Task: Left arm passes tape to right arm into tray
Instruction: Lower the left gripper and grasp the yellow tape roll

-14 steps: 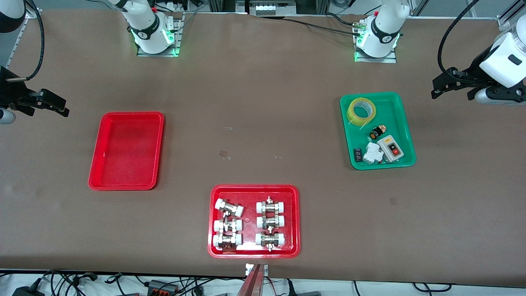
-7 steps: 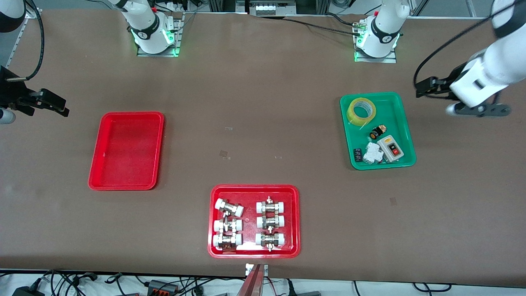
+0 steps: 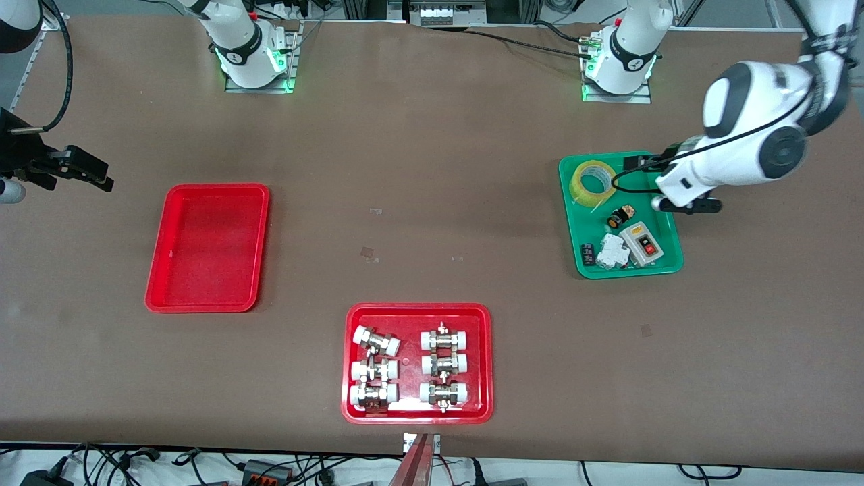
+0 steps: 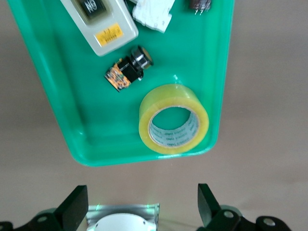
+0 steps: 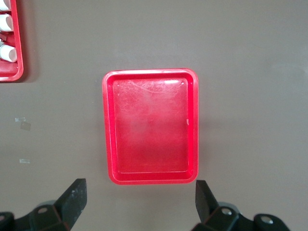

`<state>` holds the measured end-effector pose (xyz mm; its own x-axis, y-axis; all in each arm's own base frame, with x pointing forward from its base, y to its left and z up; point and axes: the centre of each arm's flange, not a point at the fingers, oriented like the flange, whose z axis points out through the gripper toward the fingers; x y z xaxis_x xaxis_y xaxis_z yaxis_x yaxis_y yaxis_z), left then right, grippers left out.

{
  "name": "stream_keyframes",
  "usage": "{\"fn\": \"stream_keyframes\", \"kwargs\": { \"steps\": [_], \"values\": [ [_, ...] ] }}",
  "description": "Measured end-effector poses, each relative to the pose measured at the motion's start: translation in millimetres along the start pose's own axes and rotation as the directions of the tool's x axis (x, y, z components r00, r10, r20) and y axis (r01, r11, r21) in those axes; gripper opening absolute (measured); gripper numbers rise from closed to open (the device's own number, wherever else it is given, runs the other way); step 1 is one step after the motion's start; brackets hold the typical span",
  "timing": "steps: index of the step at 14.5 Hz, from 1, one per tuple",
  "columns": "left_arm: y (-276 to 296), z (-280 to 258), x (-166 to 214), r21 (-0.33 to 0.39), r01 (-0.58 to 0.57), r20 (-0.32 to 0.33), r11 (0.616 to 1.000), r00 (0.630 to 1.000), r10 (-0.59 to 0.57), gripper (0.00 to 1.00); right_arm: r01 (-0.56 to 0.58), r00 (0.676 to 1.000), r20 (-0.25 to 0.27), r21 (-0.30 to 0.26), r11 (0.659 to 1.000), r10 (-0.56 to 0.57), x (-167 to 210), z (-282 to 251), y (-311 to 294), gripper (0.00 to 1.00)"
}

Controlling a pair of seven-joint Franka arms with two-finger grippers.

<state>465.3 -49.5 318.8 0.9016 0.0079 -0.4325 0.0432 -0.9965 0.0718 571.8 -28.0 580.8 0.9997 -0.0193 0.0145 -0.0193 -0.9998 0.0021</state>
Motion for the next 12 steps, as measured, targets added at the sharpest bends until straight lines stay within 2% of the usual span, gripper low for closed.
{"fn": "stream_keyframes", "kwargs": {
  "steps": [6,11,12],
  "values": [
    [-8.7,92.7,5.9,-0.004,0.027,0.013,1.0,1.0,-0.027,1.0,0.005,1.0,-0.002,0.0,1.0,-0.005,0.1,-0.9,-2.1,1.0],
    [-11.4,128.1,20.7,-0.022,0.05,0.027,0.999,0.998,-0.049,1.0,0.004,1.0,-0.001,0.0,1.0,-0.004,0.1,-0.8,-1.8,1.0],
    [-11.4,131.7,21.7,-0.027,0.055,0.032,0.998,0.998,-0.054,0.95,0.004,1.0,-0.001,0.0,1.0,-0.004,0.1,-0.7,-1.8,1.0]
  ]
}}
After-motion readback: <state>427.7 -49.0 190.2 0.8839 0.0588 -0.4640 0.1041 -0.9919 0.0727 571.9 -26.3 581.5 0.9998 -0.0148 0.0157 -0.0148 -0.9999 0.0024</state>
